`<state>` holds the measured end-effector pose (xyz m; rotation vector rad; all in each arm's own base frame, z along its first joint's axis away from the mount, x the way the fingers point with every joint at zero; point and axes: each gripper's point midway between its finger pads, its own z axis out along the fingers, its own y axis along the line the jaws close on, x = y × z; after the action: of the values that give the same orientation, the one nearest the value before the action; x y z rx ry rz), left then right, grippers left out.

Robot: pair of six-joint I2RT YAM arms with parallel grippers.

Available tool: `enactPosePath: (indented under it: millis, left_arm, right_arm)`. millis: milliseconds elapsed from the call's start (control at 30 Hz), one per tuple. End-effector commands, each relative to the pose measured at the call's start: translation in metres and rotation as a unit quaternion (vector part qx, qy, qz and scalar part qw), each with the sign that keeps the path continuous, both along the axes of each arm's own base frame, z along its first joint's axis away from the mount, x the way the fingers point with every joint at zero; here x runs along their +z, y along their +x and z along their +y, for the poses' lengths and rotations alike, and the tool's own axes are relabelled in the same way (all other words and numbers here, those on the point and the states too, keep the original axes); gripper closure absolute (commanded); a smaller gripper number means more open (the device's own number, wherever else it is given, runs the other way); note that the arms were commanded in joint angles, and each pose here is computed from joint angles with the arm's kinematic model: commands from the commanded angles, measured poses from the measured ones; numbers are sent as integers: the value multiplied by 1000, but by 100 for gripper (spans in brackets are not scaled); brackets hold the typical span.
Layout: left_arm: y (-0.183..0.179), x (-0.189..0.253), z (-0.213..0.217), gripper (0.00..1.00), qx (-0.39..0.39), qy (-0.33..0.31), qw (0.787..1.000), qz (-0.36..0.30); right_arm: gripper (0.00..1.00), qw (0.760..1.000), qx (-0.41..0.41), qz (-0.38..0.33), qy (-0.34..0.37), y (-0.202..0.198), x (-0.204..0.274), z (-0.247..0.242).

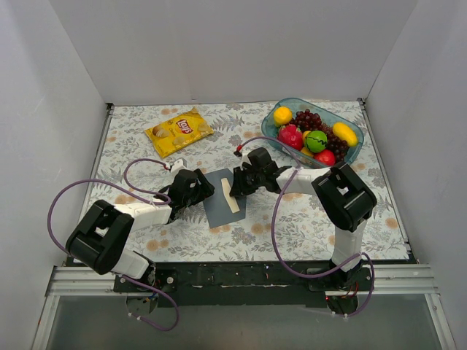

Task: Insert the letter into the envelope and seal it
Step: Place the letter in the envelope.

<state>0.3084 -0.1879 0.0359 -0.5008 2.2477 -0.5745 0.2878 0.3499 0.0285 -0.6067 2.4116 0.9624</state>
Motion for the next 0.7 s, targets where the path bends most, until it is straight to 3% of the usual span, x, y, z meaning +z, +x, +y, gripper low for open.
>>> enactPosePath:
  millis: [0, 667]
  left_arm:
    - [-46, -50, 16, 37, -22, 47, 993, 103]
    - [-48, -38, 17, 39, -10, 27, 995, 91]
  right_arm:
    - [73, 1000, 20, 0, 3, -4, 0, 11]
    - [76, 999, 33, 11, 6, -15, -3, 20]
